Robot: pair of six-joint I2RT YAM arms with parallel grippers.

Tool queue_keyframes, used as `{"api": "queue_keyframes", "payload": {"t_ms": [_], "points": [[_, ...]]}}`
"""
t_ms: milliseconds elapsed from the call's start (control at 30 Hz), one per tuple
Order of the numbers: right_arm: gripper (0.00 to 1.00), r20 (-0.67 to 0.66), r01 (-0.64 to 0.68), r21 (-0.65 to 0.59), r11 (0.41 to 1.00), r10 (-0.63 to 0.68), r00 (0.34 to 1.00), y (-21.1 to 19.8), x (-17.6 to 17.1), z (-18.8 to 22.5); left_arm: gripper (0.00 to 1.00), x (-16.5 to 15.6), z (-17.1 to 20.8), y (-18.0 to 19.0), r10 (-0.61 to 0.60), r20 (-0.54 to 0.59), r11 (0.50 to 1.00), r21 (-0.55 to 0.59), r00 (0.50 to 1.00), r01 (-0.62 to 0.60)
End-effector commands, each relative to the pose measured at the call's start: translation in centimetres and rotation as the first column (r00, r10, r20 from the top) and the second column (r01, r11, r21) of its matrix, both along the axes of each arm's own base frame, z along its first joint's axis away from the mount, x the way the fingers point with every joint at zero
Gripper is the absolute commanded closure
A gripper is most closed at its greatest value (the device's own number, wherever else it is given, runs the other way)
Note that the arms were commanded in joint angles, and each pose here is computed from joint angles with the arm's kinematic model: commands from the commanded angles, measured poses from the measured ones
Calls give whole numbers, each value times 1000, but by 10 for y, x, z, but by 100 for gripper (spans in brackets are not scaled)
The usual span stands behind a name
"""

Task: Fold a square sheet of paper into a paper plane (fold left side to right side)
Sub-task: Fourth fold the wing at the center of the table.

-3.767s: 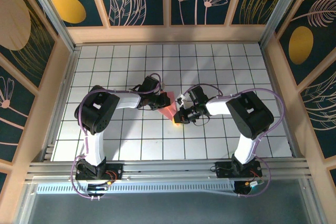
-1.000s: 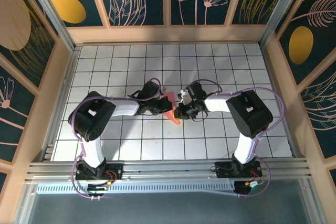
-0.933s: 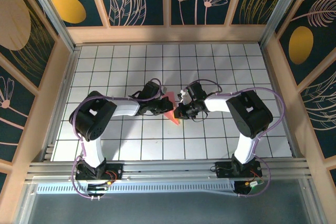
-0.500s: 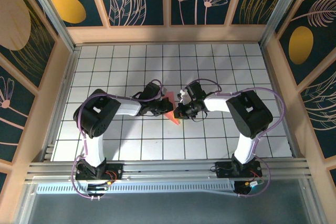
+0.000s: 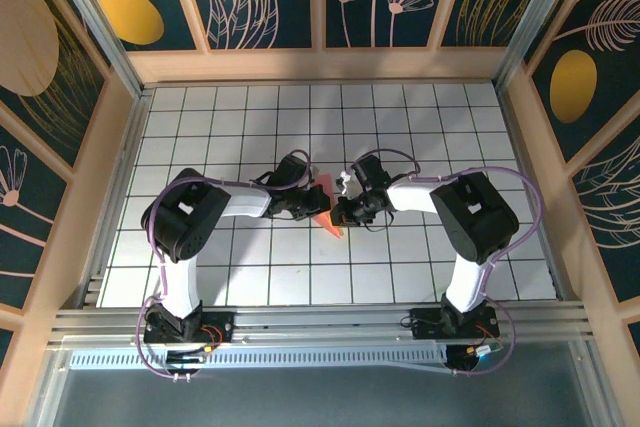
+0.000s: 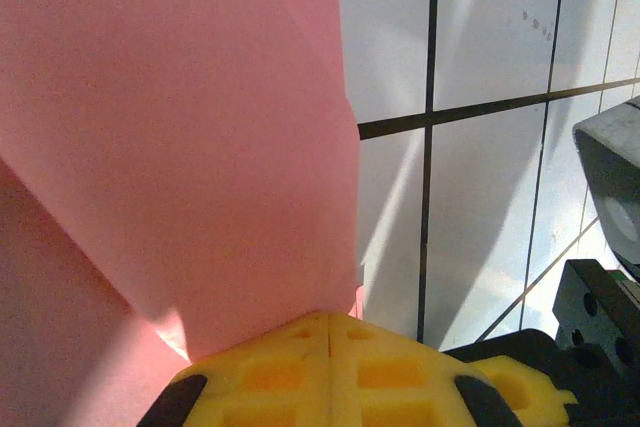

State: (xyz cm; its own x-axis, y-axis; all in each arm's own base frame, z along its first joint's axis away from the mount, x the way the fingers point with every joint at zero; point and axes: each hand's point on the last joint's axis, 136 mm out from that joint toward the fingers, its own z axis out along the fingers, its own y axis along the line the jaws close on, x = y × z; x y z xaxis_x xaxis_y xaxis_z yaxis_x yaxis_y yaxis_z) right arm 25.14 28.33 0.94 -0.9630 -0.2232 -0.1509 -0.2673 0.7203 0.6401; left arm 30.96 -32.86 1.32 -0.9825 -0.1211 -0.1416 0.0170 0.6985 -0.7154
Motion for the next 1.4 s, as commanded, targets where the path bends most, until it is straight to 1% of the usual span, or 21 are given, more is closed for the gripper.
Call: {"api": "queue_keyframes", "payload": {"t_ms": [0,133,167,200,733,967,1367], "points": [[100,-107,10,-416,909,-60,992,-81,-38,-81,100,21,-28,30,75,15,990,122,997,-77],[100,-118,-8,-419,908,-46,992,-82,-40,-81,100,28,-32,40,91,11,988,122,996,-92],[100,-121,-10,-419,908,-44,992,-82,-41,-82,100,39,-24,37,95,32,990,106,995,-98],[100,-122,-12,-418,909,-43,992,-82,-41,-82,100,43,-24,39,98,33,989,106,995,-101],[100,-139,-28,-424,905,-35,990,-84,-46,-83,100,88,-22,62,132,76,980,140,988,-142],[100,-143,-30,-420,907,-34,989,-84,-47,-84,100,107,-22,75,159,112,971,160,981,-175],[100,-147,-32,-413,910,-32,989,-82,-47,-84,100,138,-21,96,208,141,964,138,968,-227]]}}
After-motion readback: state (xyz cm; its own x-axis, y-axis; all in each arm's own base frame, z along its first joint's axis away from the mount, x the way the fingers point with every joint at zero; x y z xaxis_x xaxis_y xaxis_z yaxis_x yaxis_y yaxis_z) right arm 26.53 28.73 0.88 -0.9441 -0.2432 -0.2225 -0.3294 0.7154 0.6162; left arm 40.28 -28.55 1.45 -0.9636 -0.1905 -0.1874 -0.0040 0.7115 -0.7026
